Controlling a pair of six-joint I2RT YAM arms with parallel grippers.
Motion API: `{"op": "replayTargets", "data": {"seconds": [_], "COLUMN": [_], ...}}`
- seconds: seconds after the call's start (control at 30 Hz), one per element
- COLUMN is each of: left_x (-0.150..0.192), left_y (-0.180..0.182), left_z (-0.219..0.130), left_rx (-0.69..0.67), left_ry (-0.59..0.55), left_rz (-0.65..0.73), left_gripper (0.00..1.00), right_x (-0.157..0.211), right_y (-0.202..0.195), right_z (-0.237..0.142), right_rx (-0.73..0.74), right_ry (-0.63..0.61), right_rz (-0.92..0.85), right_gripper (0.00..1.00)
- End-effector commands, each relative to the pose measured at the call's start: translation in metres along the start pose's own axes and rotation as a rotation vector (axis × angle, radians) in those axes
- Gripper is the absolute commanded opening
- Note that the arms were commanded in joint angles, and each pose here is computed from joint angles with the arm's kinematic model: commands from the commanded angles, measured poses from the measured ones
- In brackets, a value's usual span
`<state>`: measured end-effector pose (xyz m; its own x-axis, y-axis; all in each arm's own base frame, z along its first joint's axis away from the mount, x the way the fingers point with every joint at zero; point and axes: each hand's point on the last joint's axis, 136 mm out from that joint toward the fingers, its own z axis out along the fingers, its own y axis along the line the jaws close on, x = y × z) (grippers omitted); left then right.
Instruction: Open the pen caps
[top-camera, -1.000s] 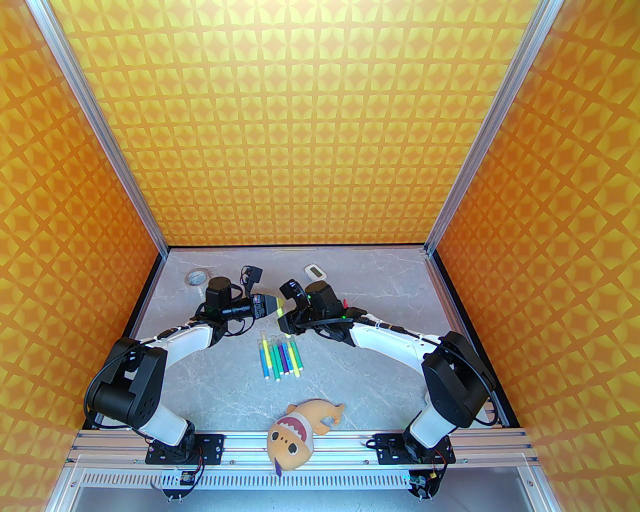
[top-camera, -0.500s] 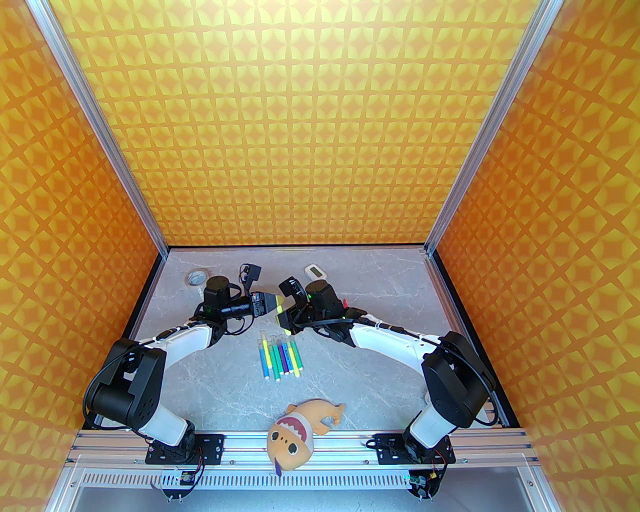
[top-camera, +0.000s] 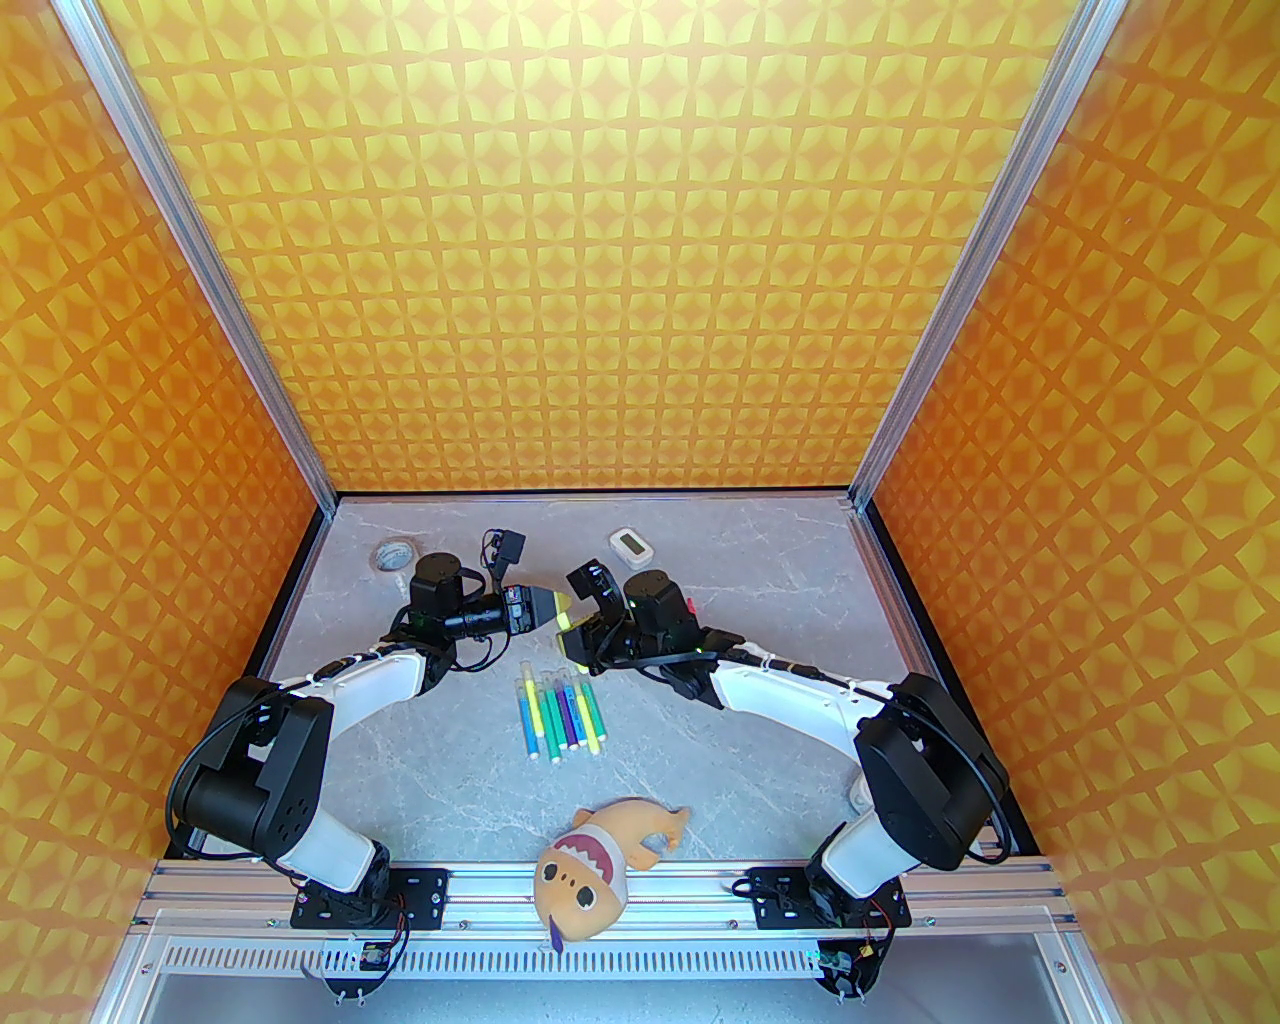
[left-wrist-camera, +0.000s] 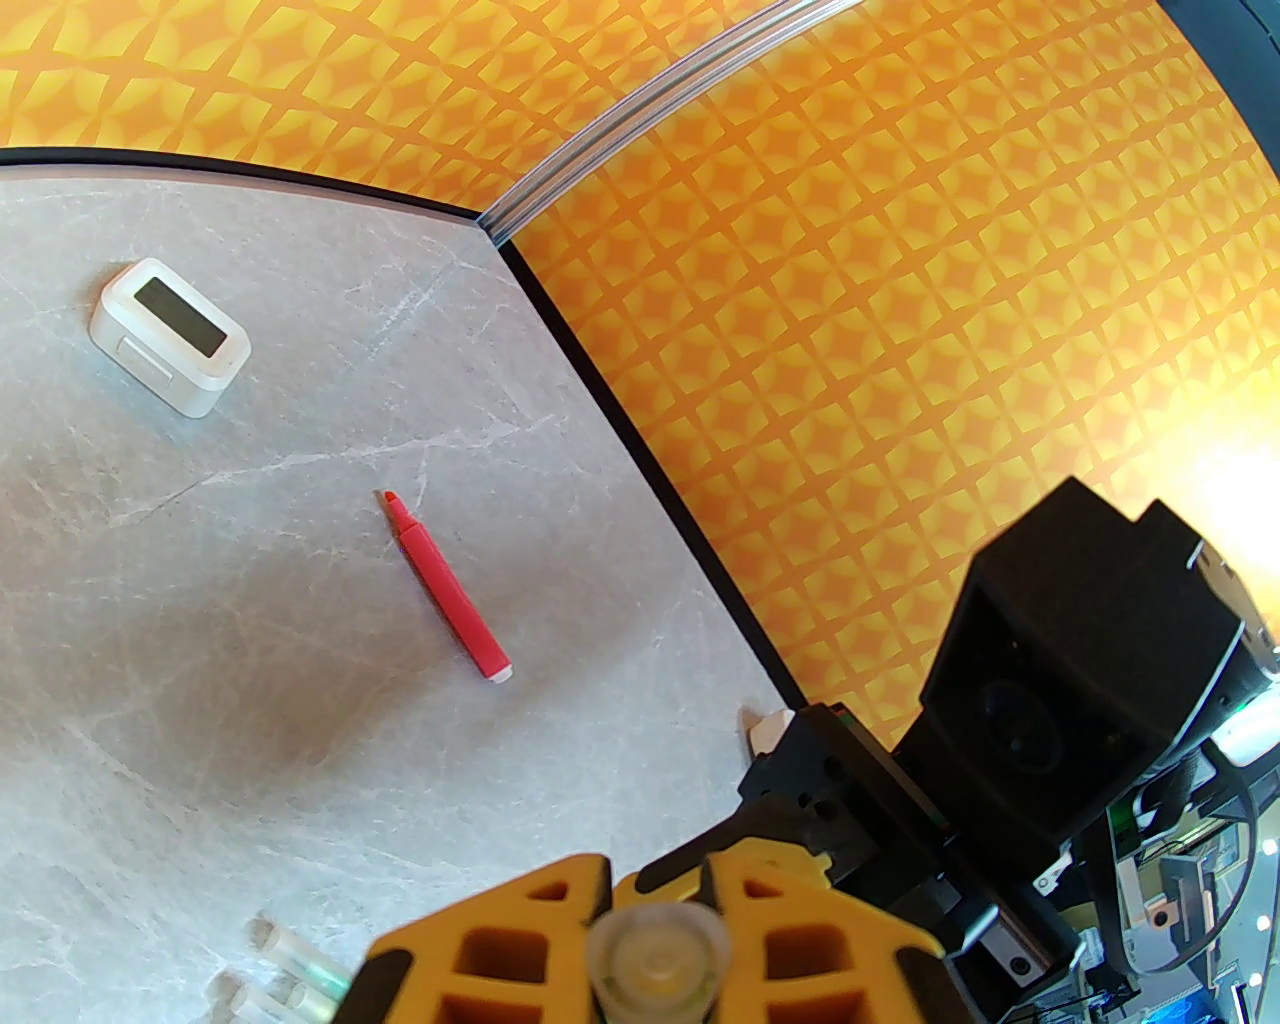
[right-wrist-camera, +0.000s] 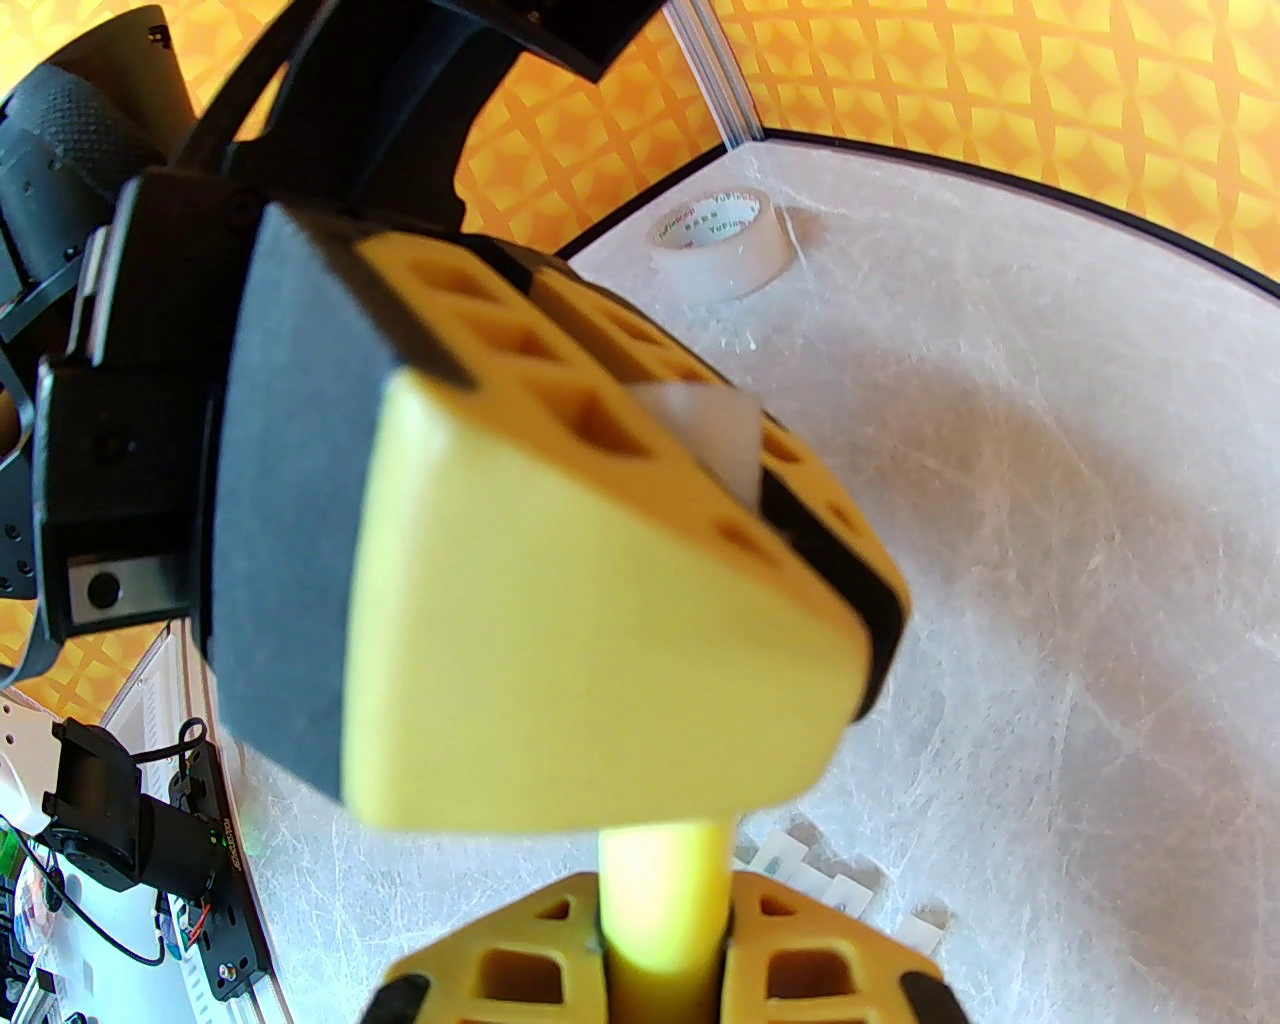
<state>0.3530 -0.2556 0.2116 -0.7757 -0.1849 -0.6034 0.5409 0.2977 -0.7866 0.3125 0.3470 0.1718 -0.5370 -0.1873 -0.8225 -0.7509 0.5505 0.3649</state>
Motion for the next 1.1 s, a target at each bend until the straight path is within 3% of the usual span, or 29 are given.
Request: {"op": "replayTargets", "data": {"seconds": [0.0, 0.2, 1.07], "left_x": [-0.054, -0.062, -0.075], "left_y": [0.005, 0.011, 0.021], "left_z": [-0.016, -0.02, -0.039], "left_rx": [-0.035, -0.017, -0.24], "left_ry": [-0.186, -0.228, -0.262], "left_rz": [0.031, -0.014, -0.022], "left_gripper": [0.0, 0.0, 0.0], "right_x": [0.057, 0.065, 0.086], "right_y": [0.001, -0.001, -0.002], "right_z": [-0.006, -0.011, -0.019], "right_rx": [-0.017, -0.007, 0.001], "right_ry": [0.167, 0.169, 0.203], "right_rz": [0.041, 0.047, 0.045], "right_gripper": [0.0, 0.0, 0.0]}}
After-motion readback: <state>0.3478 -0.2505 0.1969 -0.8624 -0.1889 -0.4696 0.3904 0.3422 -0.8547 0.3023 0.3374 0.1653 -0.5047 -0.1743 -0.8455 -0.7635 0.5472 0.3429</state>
